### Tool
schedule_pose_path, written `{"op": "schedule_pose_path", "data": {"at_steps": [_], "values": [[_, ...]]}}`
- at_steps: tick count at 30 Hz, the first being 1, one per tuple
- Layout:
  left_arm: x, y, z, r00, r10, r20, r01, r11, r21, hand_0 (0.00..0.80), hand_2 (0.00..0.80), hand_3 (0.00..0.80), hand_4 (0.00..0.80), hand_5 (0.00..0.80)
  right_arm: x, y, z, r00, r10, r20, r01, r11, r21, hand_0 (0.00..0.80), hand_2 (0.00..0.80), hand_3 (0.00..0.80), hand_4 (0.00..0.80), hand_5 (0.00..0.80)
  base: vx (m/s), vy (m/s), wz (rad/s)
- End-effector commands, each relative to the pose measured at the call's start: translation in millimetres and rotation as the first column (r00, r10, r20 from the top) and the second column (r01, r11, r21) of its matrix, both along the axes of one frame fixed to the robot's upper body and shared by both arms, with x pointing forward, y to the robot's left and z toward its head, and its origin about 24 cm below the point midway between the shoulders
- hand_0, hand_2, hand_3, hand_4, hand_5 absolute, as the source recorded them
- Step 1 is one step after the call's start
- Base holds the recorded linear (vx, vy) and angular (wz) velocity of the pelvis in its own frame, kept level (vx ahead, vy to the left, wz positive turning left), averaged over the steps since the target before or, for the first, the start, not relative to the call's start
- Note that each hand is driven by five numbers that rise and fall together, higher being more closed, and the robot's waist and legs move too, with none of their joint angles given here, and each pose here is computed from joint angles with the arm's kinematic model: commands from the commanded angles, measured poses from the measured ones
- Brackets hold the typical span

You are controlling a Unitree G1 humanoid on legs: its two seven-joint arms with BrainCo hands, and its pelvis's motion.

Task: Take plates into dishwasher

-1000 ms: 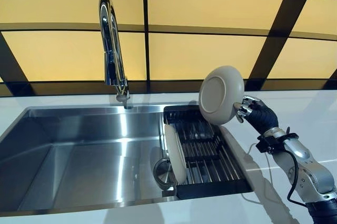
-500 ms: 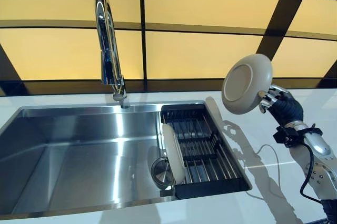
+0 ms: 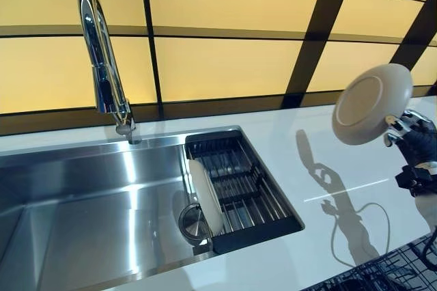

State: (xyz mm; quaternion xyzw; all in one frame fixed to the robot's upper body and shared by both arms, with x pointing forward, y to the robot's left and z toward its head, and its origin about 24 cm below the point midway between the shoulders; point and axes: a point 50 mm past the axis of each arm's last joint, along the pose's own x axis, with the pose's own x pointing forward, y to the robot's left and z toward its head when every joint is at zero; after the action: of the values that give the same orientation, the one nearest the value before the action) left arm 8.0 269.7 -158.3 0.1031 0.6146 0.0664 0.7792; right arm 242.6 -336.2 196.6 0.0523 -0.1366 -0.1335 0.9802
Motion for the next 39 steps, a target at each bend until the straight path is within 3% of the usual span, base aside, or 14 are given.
{"op": "schedule_pose_path", "data": {"at_steps": [1, 9, 16, 25, 32, 39], "values": [[94, 4, 19, 0.946, -0.108, 0.305, 0.105, 0.994, 0.025, 0.0, 0.0, 0.0, 0.0, 0.0, -6, -17, 43, 0.977, -0.067, 0.202, 0.066, 0.998, 0.013, 0.8, 0.8, 0.8, 0.8, 0.8, -0.049, 0.046, -0.19], [85, 7, 16, 0.956, -0.163, 0.242, 0.158, 0.987, 0.04, 0.0, 0.0, 0.0, 0.0, 0.0, -14, -36, 30, 0.983, -0.131, 0.132, 0.126, 0.991, 0.047, 0.8, 0.8, 0.8, 0.8, 0.8, -0.016, 0.028, -0.2], [89, 15, 20, 0.956, -0.142, 0.256, 0.134, 0.99, 0.045, 0.0, 0.0, 0.0, 0.0, 0.0, -17, -39, 30, 0.987, -0.096, 0.13, 0.093, 0.995, 0.024, 0.8, 0.8, 0.8, 0.8, 0.8, -0.141, -0.005, -0.58], [101, 7, 21, 0.947, -0.124, 0.297, 0.115, 0.992, 0.047, 0.0, 0.0, 0.0, 0.0, 0.0, -6, -26, 26, 0.992, -0.017, 0.124, 0.015, 1.0, 0.016, 0.8, 0.8, 0.8, 0.8, 0.8, -0.212, -0.089, -0.73], [106, 22, 28, 0.947, -0.122, 0.298, 0.094, 0.99, 0.104, 0.0, 0.0, 0.0, 0.0, 0.0, 9, -10, 29, 0.991, 0.095, 0.094, -0.096, 0.995, -0.002, 0.8, 0.8, 0.8, 0.8, 0.8, -0.168, -0.28, -0.75], [116, 10, 27, 0.933, -0.156, 0.324, 0.139, 0.988, 0.074, 0.0, 0.0, 0.0, 0.0, 0.0, 17, 8, 29, 0.986, 0.165, 0.028, -0.159, 0.975, -0.157, 0.8, 0.8, 0.8, 0.8, 0.8, -0.1, -0.187, -0.12]]}}
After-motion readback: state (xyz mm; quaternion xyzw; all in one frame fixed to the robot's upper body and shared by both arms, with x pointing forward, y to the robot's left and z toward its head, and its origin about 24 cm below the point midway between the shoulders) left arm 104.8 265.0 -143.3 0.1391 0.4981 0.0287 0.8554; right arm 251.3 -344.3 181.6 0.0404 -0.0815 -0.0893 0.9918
